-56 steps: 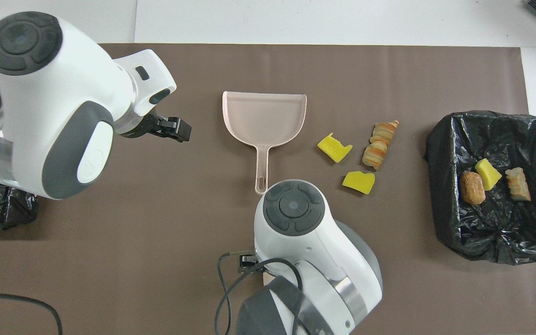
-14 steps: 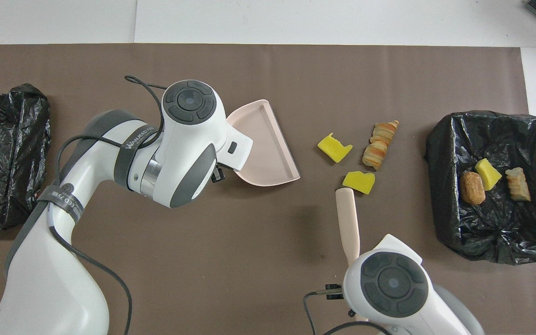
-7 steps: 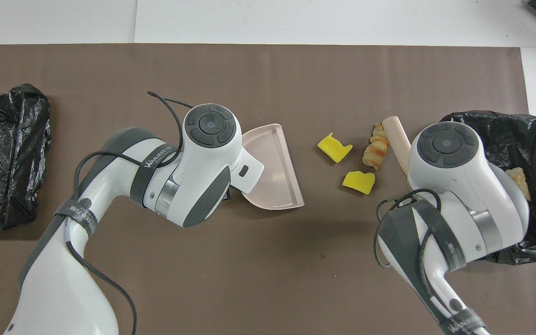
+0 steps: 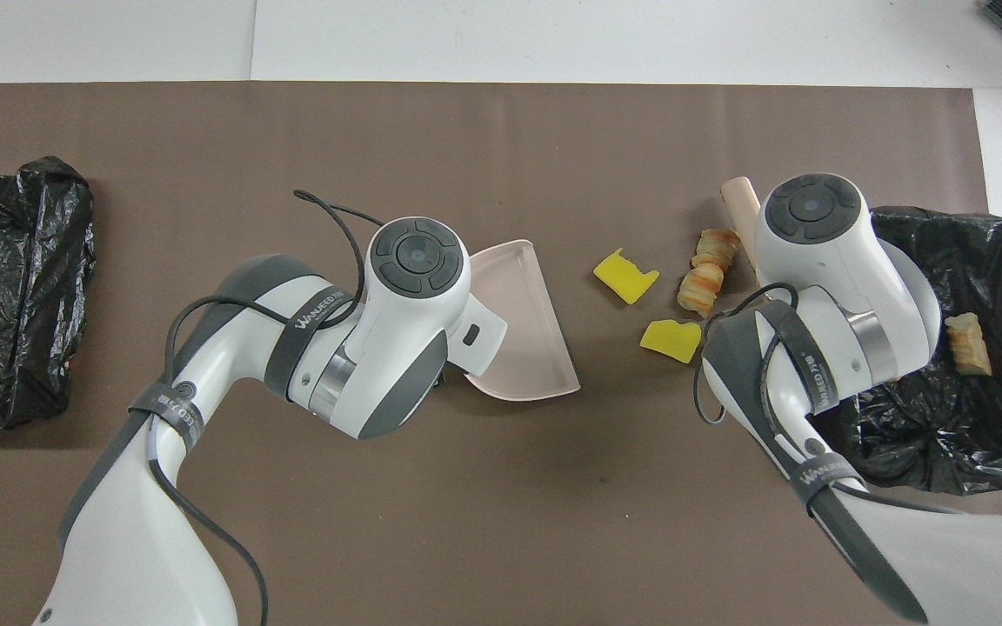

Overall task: Sweep and dump trash in bin
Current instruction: 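Sweep the remaining scraps into the dustpan with the right gripper's brush, then carry the loaded dustpan toward the bin nearer the left gripper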

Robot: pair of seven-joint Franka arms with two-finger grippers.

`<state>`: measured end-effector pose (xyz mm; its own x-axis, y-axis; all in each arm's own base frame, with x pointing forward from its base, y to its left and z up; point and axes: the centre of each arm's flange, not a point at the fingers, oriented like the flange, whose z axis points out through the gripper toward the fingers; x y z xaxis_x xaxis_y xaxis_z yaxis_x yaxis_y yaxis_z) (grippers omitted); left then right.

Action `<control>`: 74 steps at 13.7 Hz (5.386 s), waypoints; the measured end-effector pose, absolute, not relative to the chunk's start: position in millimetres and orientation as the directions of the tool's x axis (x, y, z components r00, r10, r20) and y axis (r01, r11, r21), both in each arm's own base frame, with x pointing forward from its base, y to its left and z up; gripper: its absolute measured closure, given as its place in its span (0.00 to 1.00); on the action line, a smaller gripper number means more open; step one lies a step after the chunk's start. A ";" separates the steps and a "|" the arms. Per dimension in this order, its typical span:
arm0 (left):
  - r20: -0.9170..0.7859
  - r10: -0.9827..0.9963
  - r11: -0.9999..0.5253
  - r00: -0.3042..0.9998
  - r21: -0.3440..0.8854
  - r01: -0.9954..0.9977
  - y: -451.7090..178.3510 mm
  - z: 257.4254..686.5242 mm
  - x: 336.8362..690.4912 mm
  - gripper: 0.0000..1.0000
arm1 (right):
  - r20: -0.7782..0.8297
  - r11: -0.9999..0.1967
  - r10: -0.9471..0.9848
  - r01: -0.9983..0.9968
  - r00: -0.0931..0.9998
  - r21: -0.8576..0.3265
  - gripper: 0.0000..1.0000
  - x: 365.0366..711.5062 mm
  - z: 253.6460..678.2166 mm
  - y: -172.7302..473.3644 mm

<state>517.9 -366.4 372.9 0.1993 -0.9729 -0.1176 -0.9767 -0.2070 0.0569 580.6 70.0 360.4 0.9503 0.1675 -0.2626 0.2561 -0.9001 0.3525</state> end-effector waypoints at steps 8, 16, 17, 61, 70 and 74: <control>-0.133 -0.960 -0.255 0.245 0.057 -0.965 -371.7 368.3 507.8 0.68 | -0.338 -0.968 0.204 0.242 0.919 0.073 0.74 531.0 331.7 150.7; -0.150 -0.959 -0.251 0.240 0.063 -0.966 -369.7 366.0 491.5 0.68 | -0.394 -0.941 0.217 0.084 0.893 -0.327 0.74 482.2 344.9 238.2; -0.151 -0.959 -0.251 0.239 0.063 -0.966 -369.9 365.8 491.2 0.68 | -0.394 -0.936 0.217 0.077 0.893 -0.342 0.74 481.2 352.4 238.4; -0.088 -0.989 -0.116 0.117 -0.014 -0.993 -322.9 357.2 502.3 0.68 | -0.418 -0.987 0.137 0.161 0.898 0.023 0.74 392.9 416.2 243.5; -0.050 -0.995 -0.087 0.088 -0.015 -0.996 -156.1 455.8 544.0 0.68 | -0.444 -0.995 -0.101 -0.082 0.891 0.062 0.74 349.8 424.7 288.9; -0.008 -0.996 -0.094 0.094 -0.039 -0.995 -34.4 491.9 553.3 0.68 | -0.405 -0.998 -0.050 -0.060 0.913 -0.013 0.74 320.7 409.0 316.8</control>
<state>553.3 -34.4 491.9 0.0942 -0.9955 -0.0080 -0.9948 -0.0938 -0.0391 320.7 316.8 409.0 0.9130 -0.0499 -0.4048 -0.0604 -0.9981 -0.0132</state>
